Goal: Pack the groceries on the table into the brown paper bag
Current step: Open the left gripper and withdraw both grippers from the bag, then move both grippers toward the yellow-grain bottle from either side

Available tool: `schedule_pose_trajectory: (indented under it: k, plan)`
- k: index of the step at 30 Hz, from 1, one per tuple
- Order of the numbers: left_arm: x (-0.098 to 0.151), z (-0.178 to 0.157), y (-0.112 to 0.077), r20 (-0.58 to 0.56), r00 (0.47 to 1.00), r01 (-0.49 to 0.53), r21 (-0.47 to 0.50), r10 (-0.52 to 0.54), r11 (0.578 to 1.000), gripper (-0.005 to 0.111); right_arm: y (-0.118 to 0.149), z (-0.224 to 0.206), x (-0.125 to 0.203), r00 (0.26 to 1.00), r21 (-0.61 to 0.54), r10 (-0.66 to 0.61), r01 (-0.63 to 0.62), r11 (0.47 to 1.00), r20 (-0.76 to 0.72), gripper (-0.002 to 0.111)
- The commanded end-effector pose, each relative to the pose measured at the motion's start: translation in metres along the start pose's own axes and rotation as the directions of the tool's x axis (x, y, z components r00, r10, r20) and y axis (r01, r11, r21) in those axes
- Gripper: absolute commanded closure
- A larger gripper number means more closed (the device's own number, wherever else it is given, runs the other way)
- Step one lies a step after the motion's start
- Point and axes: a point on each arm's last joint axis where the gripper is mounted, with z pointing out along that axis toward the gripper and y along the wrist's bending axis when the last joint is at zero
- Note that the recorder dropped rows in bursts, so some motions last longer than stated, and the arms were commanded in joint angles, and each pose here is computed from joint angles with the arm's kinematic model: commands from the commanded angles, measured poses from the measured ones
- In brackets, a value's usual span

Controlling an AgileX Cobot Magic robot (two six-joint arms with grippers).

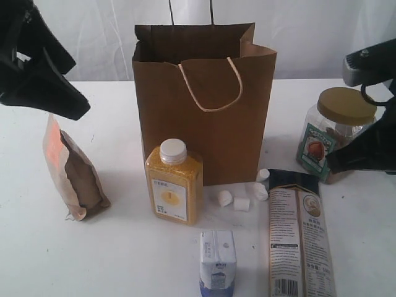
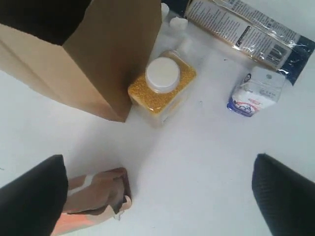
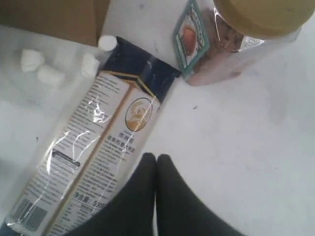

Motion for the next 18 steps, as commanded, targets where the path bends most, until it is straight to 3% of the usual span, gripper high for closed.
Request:
schedule_pose_trajectory:
  k: [1,4,6,8,10,12,15,18]
  plan:
    - [0.02,0.016,-0.011,-0.102,0.993,0.071,0.129,-0.058,0.989,0.002,-0.021,0.013,-0.008,0.997,0.042,0.066,-0.068,0.997,0.043,0.108]
    - [0.032,0.028,-0.015,-0.147,0.984,0.129,0.162,-0.105,0.978,0.002,-0.025,0.014,-0.01,0.994,-0.026,0.096,-0.095,0.995,0.06,0.108]
    - [0.04,0.036,-0.017,-0.174,0.977,0.153,0.185,-0.121,0.971,0.002,-0.011,0.014,-0.009,0.998,-0.196,0.027,-0.016,0.98,0.053,0.108]
    - [0.046,0.042,-0.019,-0.19,0.972,0.175,0.206,-0.136,0.963,0.002,0.008,0.012,-0.008,0.992,-0.396,-0.104,0.125,0.91,0.074,0.108]
    - [0.052,0.049,-0.023,-0.207,0.966,0.201,0.233,-0.153,0.951,0.002,0.018,0.013,-0.008,0.981,-0.507,-0.168,0.195,0.839,0.1,0.108]
    - [0.061,0.057,-0.026,-0.237,0.958,0.223,0.254,-0.163,0.941,0.002,0.022,0.02,-0.012,0.98,-0.549,-0.167,0.198,0.812,0.106,0.108]
    - [0.077,0.071,-0.031,-0.282,0.944,0.252,0.285,-0.171,0.925,0.002,0.024,0.04,-0.021,0.981,-0.549,-0.142,0.192,0.814,0.133,0.108]
    - [0.089,0.09,-0.031,-0.219,0.967,0.189,0.265,-0.132,0.946,0.002,0.028,0.061,-0.033,0.975,-0.576,-0.097,0.195,0.793,0.198,0.108]
